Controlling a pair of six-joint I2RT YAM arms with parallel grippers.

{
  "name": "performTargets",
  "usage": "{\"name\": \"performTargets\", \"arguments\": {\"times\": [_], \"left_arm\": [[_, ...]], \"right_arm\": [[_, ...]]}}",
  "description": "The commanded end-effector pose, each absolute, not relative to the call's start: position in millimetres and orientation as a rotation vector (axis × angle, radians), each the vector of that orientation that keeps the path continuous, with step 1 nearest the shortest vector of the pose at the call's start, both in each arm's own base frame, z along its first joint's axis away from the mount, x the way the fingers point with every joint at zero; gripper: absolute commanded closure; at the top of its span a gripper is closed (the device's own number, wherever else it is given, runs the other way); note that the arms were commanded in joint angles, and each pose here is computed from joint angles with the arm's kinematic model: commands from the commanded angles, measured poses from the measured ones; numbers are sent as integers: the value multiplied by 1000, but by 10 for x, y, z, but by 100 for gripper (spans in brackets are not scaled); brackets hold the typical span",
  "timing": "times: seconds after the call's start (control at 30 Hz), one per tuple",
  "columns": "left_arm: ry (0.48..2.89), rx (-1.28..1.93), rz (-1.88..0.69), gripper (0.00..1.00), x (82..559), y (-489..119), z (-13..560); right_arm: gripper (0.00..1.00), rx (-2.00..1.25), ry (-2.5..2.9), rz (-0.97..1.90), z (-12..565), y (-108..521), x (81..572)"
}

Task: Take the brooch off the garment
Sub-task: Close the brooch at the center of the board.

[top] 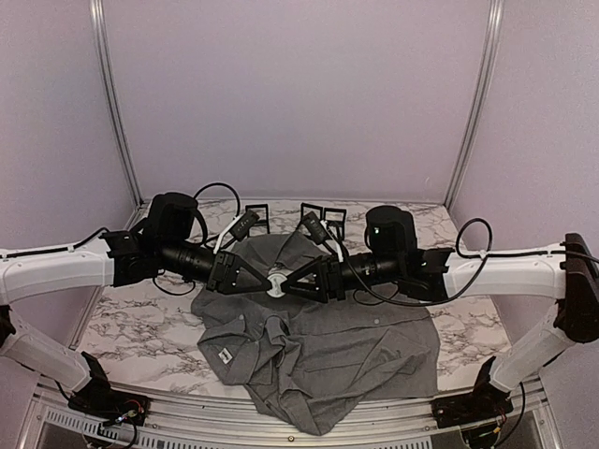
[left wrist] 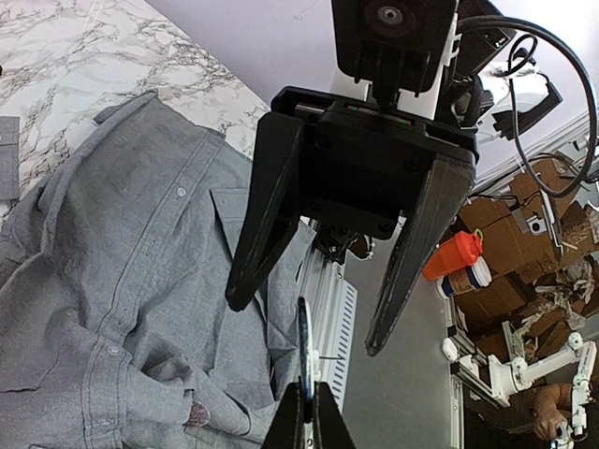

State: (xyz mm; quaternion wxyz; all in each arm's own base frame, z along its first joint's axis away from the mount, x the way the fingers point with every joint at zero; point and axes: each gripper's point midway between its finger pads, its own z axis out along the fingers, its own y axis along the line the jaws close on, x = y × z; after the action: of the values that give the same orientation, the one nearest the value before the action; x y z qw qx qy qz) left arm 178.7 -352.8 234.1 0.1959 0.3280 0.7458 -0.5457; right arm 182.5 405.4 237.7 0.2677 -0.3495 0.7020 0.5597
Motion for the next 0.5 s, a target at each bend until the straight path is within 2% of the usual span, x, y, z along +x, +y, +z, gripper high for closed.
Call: {"name": "performTargets", "arguments": {"times": [0.0,0.23,0.47], "left_arm": [[2041,1002,-1565,100,1693,-3583,2423],[2043,1031,-1558,100,1636,-3617,2393],[2024,1031,-1565,100,1631,-3626,2437]], "right_arm": [[54,-962,1807,1622,2638,4132,1792],[58,-952,1794,1693,2669,4140,1737],[70,-961,1804,1709,2621,4139,1709]]}}
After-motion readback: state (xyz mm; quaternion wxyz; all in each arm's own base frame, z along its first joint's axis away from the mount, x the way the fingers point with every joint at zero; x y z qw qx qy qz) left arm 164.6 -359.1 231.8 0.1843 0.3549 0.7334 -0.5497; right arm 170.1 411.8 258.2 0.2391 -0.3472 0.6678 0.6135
